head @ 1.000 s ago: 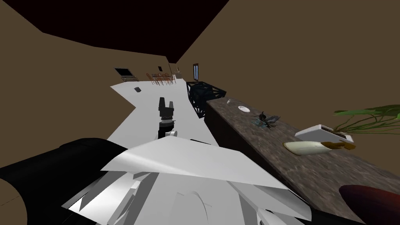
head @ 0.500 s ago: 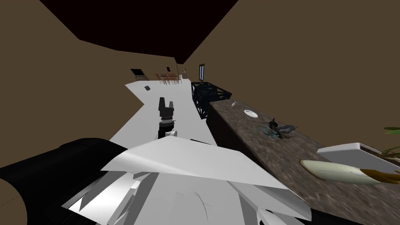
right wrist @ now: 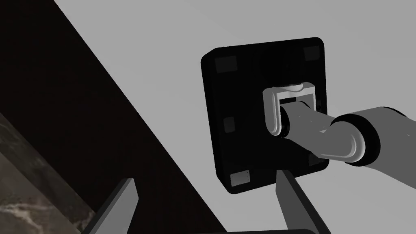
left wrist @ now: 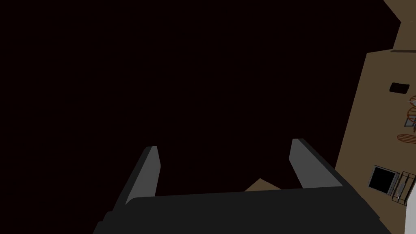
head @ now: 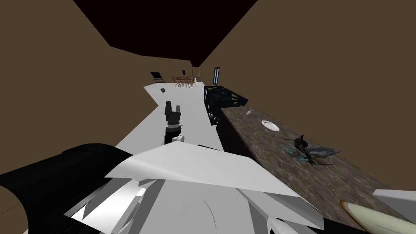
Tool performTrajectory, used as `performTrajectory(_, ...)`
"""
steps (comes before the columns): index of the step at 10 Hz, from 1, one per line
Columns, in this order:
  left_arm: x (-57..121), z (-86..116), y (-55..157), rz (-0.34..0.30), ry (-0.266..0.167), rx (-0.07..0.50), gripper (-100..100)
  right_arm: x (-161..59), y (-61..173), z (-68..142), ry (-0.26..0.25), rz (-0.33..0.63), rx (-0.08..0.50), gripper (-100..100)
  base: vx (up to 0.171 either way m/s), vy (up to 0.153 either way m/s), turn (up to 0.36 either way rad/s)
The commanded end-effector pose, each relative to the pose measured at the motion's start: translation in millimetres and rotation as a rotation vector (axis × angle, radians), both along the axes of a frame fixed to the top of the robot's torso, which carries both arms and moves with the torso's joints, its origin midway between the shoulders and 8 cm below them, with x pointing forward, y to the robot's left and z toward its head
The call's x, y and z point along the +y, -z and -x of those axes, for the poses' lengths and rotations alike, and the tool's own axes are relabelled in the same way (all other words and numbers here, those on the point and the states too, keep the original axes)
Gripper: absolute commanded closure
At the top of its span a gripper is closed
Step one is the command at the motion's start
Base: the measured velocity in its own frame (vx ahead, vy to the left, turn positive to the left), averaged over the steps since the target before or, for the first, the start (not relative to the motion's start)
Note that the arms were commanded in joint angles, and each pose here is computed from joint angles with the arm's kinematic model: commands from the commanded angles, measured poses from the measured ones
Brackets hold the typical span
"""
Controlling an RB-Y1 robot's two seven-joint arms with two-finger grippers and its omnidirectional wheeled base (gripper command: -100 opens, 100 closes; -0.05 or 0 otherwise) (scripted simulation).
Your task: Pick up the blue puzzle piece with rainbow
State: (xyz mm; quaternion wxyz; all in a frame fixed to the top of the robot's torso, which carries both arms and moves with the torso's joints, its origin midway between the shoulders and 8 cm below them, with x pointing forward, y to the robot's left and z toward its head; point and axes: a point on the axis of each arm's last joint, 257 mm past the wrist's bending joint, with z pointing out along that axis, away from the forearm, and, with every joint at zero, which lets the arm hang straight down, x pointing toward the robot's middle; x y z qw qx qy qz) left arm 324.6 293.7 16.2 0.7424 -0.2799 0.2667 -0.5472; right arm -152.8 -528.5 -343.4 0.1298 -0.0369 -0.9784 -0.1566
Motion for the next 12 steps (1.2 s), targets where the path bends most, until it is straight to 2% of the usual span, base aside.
performTrajectory(1, 0.0, 0, 0, 0.000, 0.000, 0.000, 0, -35, -15, -10, -0.033, 0.077, -0.005, -100, 0.113, -0.110, 0.322)
performTrajectory(2, -0.1, 0, 0, 0.000, 0.000, 0.000, 0, -43, -21, -11, -0.037, 0.093, -0.003, -100, 0.097, -0.105, 0.171)
performTrajectory(4, 0.0, 0, 0, 0.000, 0.000, 0.000, 0, -102, -47, -28, -0.098, 0.227, -0.028, -100, 0.133, -0.133, 0.368)
performTrajectory(6, 0.0, 0, 0, 0.000, 0.000, 0.000, 0, -142, -67, -51, -0.143, 0.322, -0.066, -100, 0.186, -0.262, 0.441)
performTrajectory(8, 0.0, 0, 0, 0.000, 0.000, 0.000, 0, -161, -74, -74, -0.172, 0.368, -0.110, -100, 0.165, -0.165, 0.383)
performTrajectory(10, 0.0, 0, 0, 0.000, 0.000, 0.000, 0, -163, -70, -94, -0.187, 0.368, -0.154, -100, 0.158, -0.031, 0.239)
performTrajectory(11, 0.0, 0, 0, 0.000, 0.000, 0.000, 0, -163, -73, -86, -0.182, 0.369, -0.139, -100, 0.083, -0.002, 0.048)
performTrajectory(12, 0.0, 0, 0, 0.000, 0.000, 0.000, 0, -163, -73, -88, -0.184, 0.369, -0.142, 0, 0.015, -0.003, -0.004)
